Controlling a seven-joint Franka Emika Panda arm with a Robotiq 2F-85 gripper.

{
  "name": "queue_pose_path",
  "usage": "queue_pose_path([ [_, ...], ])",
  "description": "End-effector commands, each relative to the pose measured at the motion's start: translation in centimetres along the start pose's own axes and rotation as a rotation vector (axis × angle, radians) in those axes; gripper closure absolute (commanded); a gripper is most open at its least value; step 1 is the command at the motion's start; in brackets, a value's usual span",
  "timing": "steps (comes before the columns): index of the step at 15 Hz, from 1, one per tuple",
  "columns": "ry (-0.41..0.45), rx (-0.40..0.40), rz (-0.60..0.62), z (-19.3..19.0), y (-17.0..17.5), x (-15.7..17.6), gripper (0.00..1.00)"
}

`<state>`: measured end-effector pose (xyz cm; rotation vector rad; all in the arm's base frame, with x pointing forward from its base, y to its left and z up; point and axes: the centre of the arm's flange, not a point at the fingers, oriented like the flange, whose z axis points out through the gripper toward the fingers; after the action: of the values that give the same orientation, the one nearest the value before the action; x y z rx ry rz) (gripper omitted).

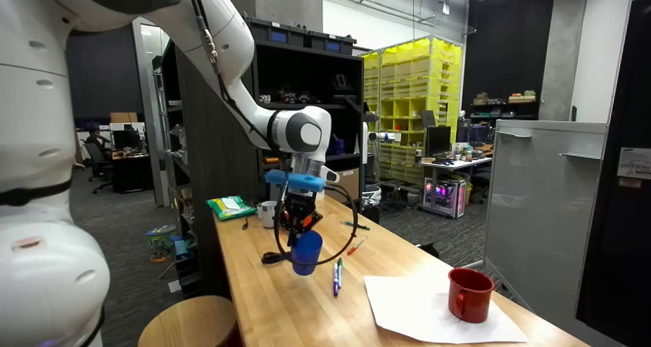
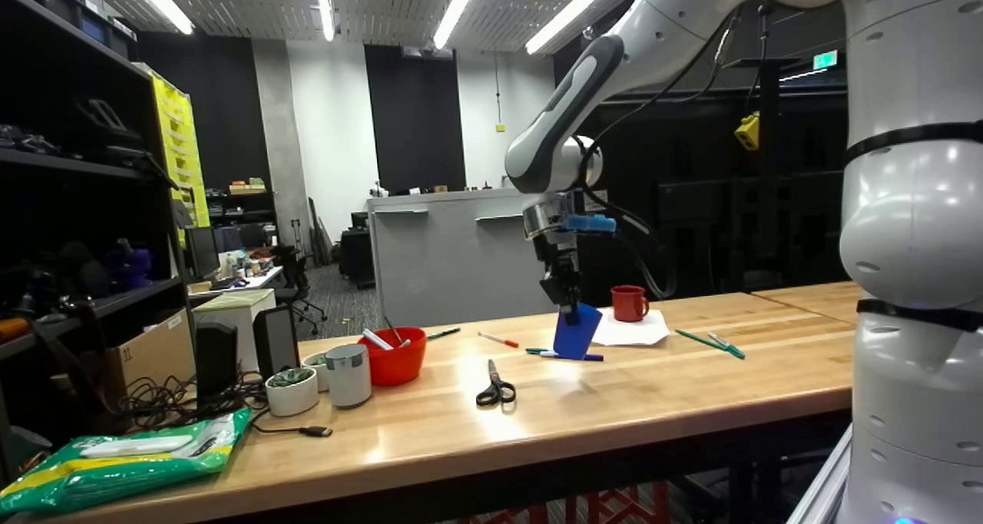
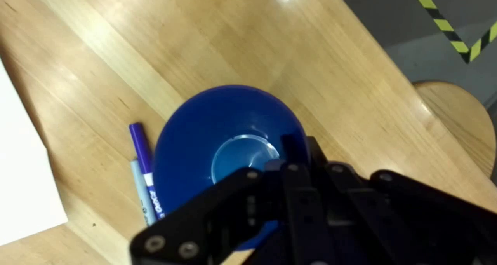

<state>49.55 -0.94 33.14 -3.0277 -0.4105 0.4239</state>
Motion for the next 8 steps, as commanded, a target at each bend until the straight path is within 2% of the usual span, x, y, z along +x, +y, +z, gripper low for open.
queue_pose_path([
  [1,-0.183,-0.094,0.022,-1.7,-3.5,1.3,0.98],
  [4,-0.294,-0.151,-0.006,-1.1,-5.2,2.1,0.98],
  [8,-0.313,-0.178,-0.082,0.6,-6.2,3.2,0.98],
])
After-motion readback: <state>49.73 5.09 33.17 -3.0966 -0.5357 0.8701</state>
